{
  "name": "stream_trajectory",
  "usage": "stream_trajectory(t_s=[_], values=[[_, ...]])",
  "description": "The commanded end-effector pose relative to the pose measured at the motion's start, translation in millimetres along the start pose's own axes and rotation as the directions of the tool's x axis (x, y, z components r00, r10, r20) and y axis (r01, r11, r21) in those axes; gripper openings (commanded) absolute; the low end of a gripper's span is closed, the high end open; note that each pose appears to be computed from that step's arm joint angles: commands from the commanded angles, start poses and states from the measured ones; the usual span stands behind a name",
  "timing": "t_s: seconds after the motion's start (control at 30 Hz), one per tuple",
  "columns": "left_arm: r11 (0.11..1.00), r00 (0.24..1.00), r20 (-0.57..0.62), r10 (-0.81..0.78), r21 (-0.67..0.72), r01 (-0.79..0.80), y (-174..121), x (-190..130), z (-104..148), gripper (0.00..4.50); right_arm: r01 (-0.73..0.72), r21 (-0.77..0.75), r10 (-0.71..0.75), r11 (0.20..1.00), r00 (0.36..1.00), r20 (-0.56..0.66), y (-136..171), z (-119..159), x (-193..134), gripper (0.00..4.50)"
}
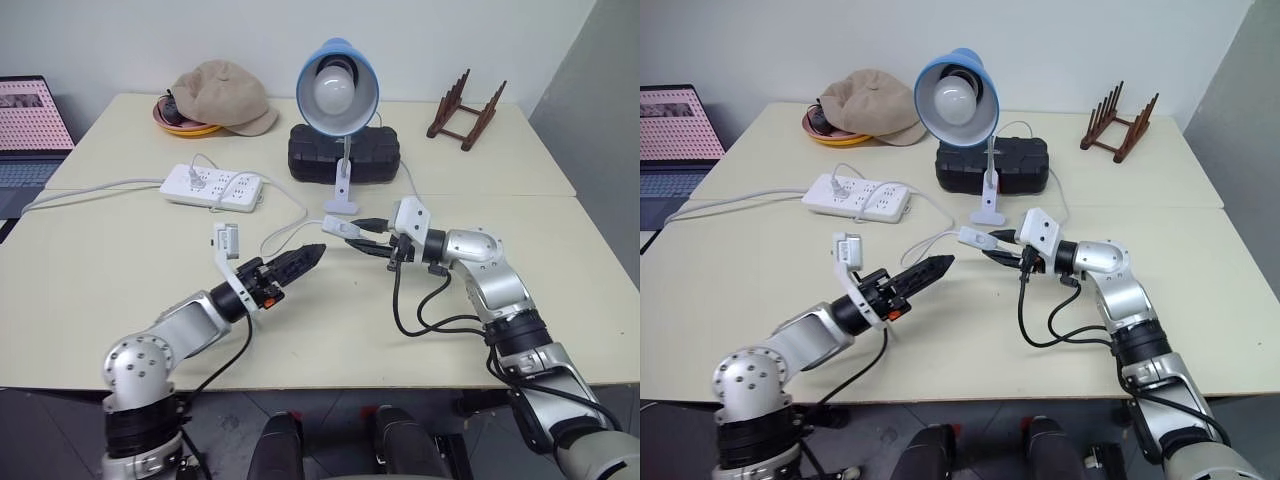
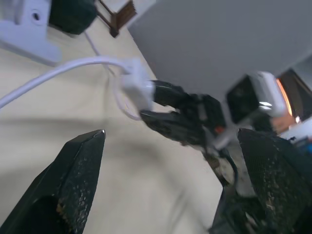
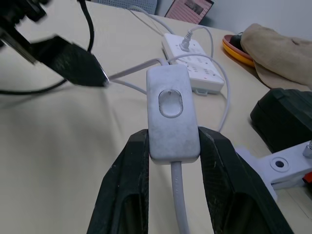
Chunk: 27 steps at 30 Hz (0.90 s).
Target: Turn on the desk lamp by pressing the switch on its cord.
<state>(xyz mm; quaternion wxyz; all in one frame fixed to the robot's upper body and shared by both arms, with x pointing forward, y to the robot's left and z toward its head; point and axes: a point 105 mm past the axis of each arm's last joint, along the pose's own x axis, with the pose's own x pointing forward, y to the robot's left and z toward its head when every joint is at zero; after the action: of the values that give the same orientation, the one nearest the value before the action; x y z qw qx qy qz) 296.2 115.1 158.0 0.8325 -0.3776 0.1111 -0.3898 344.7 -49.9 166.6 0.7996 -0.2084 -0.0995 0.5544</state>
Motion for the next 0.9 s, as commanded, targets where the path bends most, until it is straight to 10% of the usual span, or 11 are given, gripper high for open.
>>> stream_trajectory(t_s=[0.03, 0.47, 0.9], values=[[0.997, 0.997, 0.023, -0.069, 0.029, 0.068, -18, 11, 8, 4.5, 0.003, -0.017, -0.002, 1.0, 0.998, 0.06, 4, 20, -3, 1.07], [0.994, 0.994, -0.022, -0.107, 0.023, 0.107, -24, 21, 0, 4.5, -0.037, -0.043, 0.04, 0.998, 0.995, 0.088, 16, 30, -2, 1.07], [0.995, 0.995, 0.0, -0.1, 0.025, 0.1, -22, 20, 6, 2.18, -0.038, -0.042, 0.041, 0.998, 0.996, 0.082, 17, 28, -3, 1.07]])
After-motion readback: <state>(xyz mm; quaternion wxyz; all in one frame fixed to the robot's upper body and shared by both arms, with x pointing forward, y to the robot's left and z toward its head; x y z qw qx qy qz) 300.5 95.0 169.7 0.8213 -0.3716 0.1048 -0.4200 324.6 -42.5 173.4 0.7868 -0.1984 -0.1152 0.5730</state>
